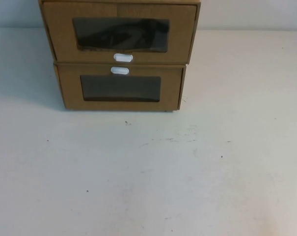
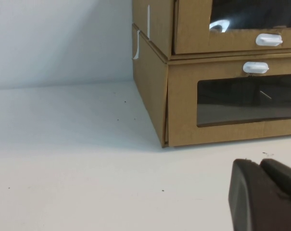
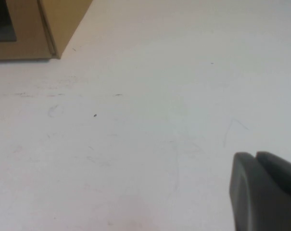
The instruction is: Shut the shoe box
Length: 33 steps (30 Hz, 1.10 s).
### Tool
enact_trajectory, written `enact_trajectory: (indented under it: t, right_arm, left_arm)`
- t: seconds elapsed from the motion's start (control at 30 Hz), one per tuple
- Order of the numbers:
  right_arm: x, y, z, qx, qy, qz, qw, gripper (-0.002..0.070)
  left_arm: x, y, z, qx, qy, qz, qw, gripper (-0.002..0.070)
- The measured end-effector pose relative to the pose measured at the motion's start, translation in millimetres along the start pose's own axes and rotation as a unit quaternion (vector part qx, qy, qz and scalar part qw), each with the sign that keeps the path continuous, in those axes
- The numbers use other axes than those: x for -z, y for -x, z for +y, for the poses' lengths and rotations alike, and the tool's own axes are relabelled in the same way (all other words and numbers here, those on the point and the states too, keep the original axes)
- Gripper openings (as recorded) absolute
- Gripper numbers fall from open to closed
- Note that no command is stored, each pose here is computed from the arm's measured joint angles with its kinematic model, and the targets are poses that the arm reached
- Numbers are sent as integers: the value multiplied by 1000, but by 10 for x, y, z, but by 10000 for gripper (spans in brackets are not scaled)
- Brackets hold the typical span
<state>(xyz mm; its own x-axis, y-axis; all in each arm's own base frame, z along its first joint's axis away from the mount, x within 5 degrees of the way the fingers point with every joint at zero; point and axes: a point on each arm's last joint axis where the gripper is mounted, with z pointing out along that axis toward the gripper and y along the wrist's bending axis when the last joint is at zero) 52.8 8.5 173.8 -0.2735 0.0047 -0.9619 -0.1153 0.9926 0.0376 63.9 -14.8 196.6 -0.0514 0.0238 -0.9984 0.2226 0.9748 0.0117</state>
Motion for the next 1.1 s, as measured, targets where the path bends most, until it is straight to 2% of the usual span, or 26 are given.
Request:
enact_trajectory:
  t: [0.9, 0.97, 1.03, 1.1]
  right_arm:
    - [0, -1, 3, -2, 2, 1, 1000, -13]
    - [0, -1, 3, -2, 2, 1, 1000, -13]
    - [0, -1, 3, -2, 2, 1, 1000, -13]
    - [0, -1, 4, -3, 2, 1, 1000, -13]
  left_arm:
    - [0, 0, 0, 3, 0, 0, 1000, -2]
    - [0, -2, -1, -13, -1, 1, 1000, -2]
    - [6, 0, -1, -55, 0, -2, 998, -2]
    - [28, 10, 2, -60, 3, -11, 998, -2]
